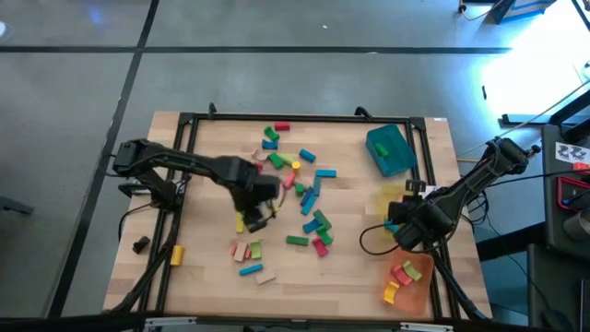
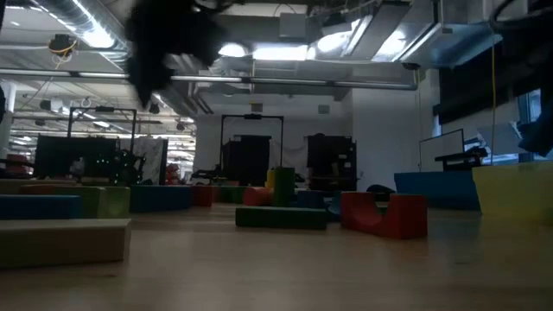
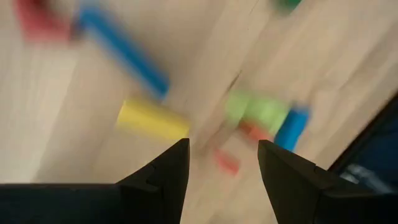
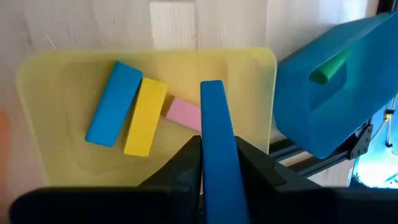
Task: Sort blocks by size
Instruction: Put the blue rectangular block into the yellow bin, then put the yellow cylindrical block into the blue bin
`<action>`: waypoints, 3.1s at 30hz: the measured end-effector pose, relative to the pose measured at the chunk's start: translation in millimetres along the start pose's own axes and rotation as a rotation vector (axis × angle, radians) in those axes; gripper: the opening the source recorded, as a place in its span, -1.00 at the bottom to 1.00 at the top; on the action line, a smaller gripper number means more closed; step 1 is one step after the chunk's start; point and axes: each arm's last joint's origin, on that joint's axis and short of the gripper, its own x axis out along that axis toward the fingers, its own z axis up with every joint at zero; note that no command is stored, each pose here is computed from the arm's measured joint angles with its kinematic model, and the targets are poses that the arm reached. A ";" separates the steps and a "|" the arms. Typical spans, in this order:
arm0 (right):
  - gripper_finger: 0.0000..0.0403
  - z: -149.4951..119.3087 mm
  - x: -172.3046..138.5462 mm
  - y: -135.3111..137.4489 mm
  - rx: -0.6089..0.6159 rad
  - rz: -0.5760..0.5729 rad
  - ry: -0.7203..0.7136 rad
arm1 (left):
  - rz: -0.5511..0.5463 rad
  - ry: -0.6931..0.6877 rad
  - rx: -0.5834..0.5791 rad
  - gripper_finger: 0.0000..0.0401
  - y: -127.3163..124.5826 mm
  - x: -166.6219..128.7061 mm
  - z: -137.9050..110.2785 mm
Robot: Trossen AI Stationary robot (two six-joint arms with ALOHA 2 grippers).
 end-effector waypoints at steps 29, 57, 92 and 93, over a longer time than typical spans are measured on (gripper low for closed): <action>-0.60 -5.1 17.8 4.7 0.084 0.001 0.038 | 0.334 0.373 -0.629 -0.13 -48.9 63.6 -132.7; -0.11 -0.3 17.7 9.8 0.102 0.057 -0.004 | 0.539 0.216 -0.933 -0.13 -75.3 98.8 -196.2; -0.07 5.6 17.1 15.2 0.127 0.114 -0.060 | 0.738 0.083 -0.996 -0.34 -38.0 163.3 -198.7; -0.07 5.6 17.1 15.2 0.127 0.114 -0.061 | 0.738 0.081 -0.994 -0.39 -38.1 163.1 -198.6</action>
